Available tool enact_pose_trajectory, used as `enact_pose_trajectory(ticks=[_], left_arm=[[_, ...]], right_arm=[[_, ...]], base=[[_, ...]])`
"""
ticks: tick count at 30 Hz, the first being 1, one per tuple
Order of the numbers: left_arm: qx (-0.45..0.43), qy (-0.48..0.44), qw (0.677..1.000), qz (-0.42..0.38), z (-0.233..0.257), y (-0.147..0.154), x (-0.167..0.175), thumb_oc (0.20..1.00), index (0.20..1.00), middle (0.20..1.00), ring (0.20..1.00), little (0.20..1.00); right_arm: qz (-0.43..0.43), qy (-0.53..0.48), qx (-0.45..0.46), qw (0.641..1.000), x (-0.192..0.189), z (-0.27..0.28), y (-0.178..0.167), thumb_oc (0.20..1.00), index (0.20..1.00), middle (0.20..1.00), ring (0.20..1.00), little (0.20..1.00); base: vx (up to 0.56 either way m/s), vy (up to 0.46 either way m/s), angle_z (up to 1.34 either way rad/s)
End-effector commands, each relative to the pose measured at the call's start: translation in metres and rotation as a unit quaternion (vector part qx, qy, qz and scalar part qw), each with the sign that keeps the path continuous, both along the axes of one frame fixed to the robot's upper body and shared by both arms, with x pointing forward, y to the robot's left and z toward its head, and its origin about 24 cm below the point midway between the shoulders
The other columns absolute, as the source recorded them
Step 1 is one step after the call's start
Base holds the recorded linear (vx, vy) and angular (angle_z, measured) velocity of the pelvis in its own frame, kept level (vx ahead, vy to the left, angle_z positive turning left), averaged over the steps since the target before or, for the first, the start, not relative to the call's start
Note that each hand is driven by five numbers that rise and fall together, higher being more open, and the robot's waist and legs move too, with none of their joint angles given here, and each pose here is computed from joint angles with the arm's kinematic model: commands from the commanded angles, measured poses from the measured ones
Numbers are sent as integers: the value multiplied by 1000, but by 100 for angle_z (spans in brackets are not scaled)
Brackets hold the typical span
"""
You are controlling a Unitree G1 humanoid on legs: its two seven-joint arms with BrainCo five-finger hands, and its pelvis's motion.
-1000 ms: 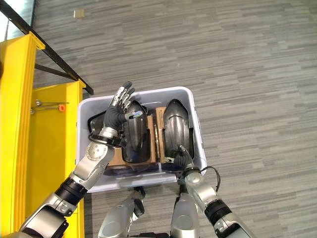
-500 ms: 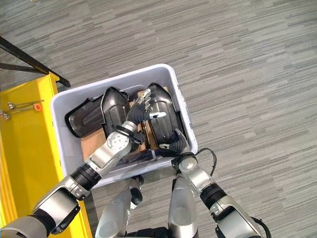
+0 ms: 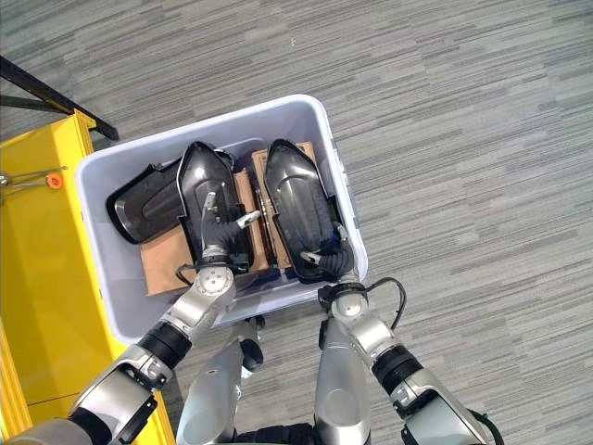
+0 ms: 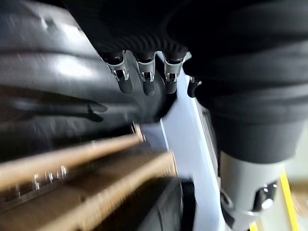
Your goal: Move parts from the plastic box to the shelf.
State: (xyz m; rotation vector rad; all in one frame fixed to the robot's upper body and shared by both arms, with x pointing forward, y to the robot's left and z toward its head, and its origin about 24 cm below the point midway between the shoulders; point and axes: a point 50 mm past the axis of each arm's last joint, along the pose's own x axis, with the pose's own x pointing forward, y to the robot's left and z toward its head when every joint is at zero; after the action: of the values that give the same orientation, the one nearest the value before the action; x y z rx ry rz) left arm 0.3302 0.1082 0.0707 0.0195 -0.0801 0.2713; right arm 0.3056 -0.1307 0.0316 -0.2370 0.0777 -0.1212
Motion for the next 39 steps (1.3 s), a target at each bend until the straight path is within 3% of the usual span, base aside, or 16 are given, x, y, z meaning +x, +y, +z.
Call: enact_pose_trajectory(ticks=[1, 13, 19, 28, 39], left_arm=[[3, -45, 998, -36, 19, -13, 1, 1000, 1000, 1000, 1000, 1000], [-27, -10, 991, -131, 18, -47, 8, 1000, 1000, 1000, 1000, 1000], [-66, -19, 981, -181, 25, -66, 3, 1000, 1000, 1000, 1000, 1000], [-78, -12, 978, -191, 26, -71, 0, 1000, 1000, 1000, 1000, 1000], [-44, 3, 989, -144, 17, -66, -8, 1000, 1000, 1000, 1000, 1000]], right_arm=[[-19, -57, 69, 996, 0, 18, 7, 1000, 1000, 1000, 1000, 1000], [-12, -142, 118, 983, 1, 57, 11, 1000, 1000, 1000, 1000, 1000], [75, -164, 170, 969, -6, 77, 18, 1000, 1000, 1000, 1000, 1000], [202, -240, 172, 934, -20, 120, 38, 1000, 1000, 1000, 1000, 1000], [179, -266, 176, 931, -23, 132, 34, 1000, 1000, 1000, 1000, 1000]], base=[[5, -3, 4], [8, 26, -6], [14, 9, -9], [9, -31, -2], [1, -41, 0]])
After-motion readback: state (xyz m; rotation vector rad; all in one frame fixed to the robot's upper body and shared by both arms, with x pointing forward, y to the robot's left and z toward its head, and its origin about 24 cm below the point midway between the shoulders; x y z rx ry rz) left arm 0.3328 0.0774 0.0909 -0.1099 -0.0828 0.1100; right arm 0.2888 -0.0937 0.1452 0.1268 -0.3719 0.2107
